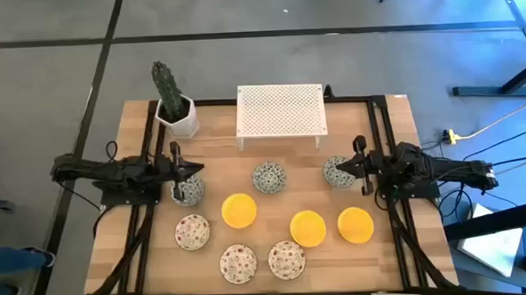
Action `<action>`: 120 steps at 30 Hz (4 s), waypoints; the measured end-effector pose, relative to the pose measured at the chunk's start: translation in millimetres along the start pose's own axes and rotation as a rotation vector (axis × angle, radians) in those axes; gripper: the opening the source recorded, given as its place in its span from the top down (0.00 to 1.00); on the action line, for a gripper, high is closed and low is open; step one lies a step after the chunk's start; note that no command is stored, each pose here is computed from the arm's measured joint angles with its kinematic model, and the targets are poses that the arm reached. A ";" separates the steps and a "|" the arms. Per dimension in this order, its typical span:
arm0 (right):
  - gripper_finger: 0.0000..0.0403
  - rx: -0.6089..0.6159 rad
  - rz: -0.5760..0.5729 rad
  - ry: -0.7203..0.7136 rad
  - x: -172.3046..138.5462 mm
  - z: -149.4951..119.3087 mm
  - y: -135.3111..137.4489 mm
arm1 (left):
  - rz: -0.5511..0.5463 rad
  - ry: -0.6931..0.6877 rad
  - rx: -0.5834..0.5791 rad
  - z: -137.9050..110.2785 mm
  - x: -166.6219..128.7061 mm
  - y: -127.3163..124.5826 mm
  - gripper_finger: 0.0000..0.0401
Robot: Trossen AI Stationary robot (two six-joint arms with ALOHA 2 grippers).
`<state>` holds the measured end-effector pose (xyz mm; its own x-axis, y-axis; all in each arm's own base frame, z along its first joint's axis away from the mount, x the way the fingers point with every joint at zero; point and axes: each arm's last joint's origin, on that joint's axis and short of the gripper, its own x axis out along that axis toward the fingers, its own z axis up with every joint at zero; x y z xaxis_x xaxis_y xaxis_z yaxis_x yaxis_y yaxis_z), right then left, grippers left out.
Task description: Pick & Place Mini bowls
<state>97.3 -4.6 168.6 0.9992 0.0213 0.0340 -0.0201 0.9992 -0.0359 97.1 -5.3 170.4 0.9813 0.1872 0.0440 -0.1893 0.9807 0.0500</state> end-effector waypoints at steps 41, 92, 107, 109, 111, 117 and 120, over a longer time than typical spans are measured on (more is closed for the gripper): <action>0.97 0.000 0.000 0.000 0.0 0.0 0.0 | 0.000 0.000 0.000 0.0 0.0 0.0 0.98; 0.97 0.000 0.000 0.000 0.0 0.0 0.0 | 0.000 0.000 0.000 -0.1 0.0 0.0 0.97; 0.97 0.017 -0.002 -0.108 -0.6 10.4 -0.3 | 0.003 0.000 0.050 0.0 0.0 0.1 0.98; 0.97 0.039 0.000 -0.171 -1.4 16.6 -0.4 | 0.003 0.000 0.053 0.1 0.0 0.1 0.98; 0.97 0.094 0.006 -0.217 -2.3 21.0 -0.4 | 0.003 -0.001 0.052 0.0 0.0 0.1 0.98; 0.97 0.390 0.067 -0.262 -3.5 25.9 0.1 | -0.030 -0.062 -0.149 6.2 -0.2 -0.5 0.97; 0.97 0.383 0.061 -0.263 -3.5 25.9 -0.1 | -0.013 -0.105 -0.160 10.5 -0.6 0.5 0.98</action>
<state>92.9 -3.9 194.4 0.9541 0.0393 0.2970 -0.1394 0.9357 0.3240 96.1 -5.5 180.9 0.9731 0.1756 0.1488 -0.1606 0.9811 -0.1076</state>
